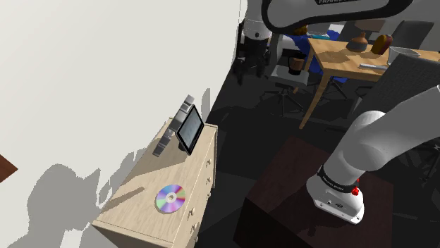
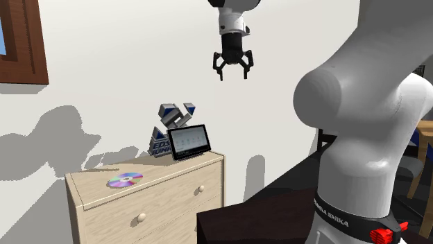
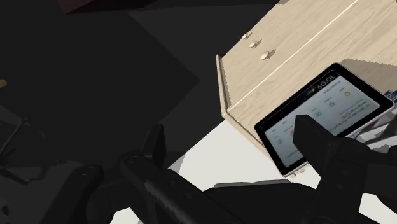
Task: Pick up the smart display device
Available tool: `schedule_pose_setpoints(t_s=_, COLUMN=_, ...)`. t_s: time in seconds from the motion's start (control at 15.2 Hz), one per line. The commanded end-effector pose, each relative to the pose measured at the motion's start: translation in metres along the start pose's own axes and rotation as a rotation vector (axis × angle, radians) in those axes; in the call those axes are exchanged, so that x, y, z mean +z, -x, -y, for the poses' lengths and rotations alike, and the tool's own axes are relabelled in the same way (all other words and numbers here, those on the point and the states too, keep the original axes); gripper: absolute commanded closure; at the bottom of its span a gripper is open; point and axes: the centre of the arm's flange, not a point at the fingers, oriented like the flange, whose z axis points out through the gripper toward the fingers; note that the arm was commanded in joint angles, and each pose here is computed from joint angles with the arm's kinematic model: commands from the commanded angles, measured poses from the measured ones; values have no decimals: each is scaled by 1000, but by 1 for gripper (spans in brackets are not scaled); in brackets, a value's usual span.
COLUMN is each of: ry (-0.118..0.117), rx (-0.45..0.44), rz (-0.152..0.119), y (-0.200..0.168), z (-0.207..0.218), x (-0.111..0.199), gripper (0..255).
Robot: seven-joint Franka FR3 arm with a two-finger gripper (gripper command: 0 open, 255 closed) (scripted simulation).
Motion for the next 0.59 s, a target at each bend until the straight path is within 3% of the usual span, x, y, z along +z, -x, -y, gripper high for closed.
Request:
schedule_pose_setpoints(t_s=0.0, ry=19, rx=71, rz=17, y=-14, z=22, x=14, gripper=0)
schedule_pose_setpoints(t_s=0.53, ry=96, rx=330, rz=81, y=-80, z=102, x=72, gripper=0)
